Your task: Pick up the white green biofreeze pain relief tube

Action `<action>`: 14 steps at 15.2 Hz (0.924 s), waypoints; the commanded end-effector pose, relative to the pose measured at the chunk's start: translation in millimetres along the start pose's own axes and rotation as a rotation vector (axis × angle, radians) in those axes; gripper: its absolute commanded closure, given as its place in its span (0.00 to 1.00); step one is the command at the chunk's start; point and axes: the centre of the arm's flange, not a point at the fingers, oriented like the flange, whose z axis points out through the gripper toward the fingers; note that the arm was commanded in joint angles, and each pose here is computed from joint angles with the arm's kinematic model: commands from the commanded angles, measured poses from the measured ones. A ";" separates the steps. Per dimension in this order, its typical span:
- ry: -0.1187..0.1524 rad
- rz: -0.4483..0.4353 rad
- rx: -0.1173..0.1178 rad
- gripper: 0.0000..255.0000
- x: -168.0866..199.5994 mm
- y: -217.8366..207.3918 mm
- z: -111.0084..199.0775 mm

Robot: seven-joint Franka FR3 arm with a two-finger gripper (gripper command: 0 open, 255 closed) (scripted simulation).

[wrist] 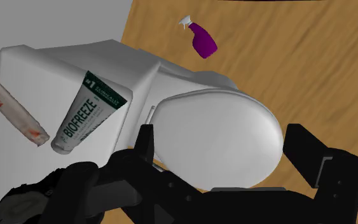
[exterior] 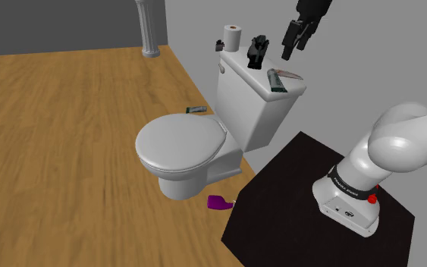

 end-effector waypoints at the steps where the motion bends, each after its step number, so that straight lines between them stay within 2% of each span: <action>1: 0.000 0.000 0.000 0.00 0.0 0.0 0.0; 14: 0.031 0.338 0.092 0.00 61.4 124.1 111.7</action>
